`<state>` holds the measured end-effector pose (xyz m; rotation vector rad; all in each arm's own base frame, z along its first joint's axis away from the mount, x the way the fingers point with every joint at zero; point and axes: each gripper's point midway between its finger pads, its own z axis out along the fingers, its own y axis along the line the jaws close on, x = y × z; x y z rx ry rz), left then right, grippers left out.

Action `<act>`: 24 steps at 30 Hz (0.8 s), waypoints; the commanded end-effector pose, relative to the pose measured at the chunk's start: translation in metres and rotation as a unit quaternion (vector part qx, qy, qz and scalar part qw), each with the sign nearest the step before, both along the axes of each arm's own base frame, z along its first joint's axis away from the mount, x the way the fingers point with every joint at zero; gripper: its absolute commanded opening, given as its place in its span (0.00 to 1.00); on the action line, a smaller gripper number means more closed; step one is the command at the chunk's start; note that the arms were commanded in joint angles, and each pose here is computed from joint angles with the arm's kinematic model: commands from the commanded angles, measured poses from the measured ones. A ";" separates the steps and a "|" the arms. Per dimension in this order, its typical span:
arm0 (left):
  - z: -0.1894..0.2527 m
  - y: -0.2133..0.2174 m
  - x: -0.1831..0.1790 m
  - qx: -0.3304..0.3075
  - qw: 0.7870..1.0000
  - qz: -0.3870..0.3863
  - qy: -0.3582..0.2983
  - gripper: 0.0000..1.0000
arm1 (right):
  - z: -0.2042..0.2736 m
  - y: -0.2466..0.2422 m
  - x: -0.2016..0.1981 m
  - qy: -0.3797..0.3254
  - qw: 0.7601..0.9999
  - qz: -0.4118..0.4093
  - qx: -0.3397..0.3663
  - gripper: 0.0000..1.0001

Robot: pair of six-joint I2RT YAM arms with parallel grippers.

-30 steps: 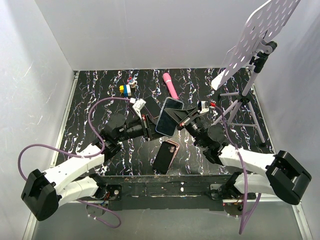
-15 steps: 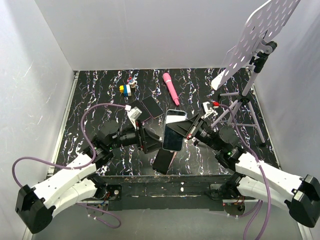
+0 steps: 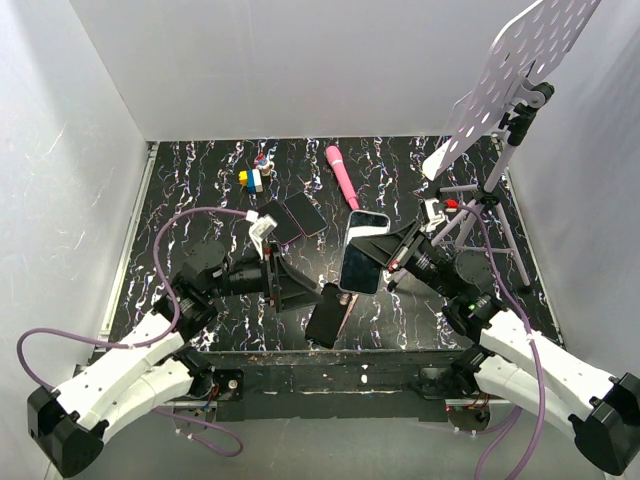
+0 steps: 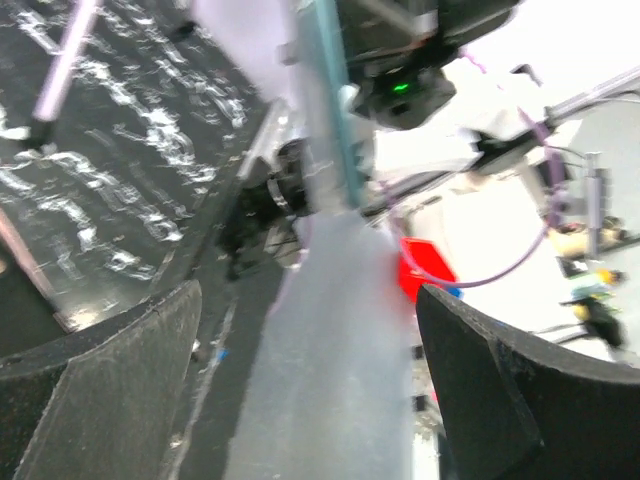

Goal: Take the phone out of the phone case
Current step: Remove the phone case from the phone.

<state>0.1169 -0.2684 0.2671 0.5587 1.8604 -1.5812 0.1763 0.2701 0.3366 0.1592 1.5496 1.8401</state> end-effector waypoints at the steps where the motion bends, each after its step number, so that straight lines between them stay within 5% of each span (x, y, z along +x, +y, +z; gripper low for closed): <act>1: 0.071 -0.012 -0.023 -0.112 0.987 -0.092 0.069 0.87 | 0.039 -0.011 0.001 -0.031 0.999 -0.021 0.032 0.01; 11: 0.074 -0.023 -0.022 -0.189 0.958 -0.114 0.185 0.84 | 0.031 -0.010 0.014 0.002 0.998 -0.039 0.041 0.01; 24: 0.073 -0.037 -0.022 -0.196 0.951 -0.119 0.208 0.82 | 0.028 -0.008 0.014 -0.001 0.999 -0.035 0.037 0.01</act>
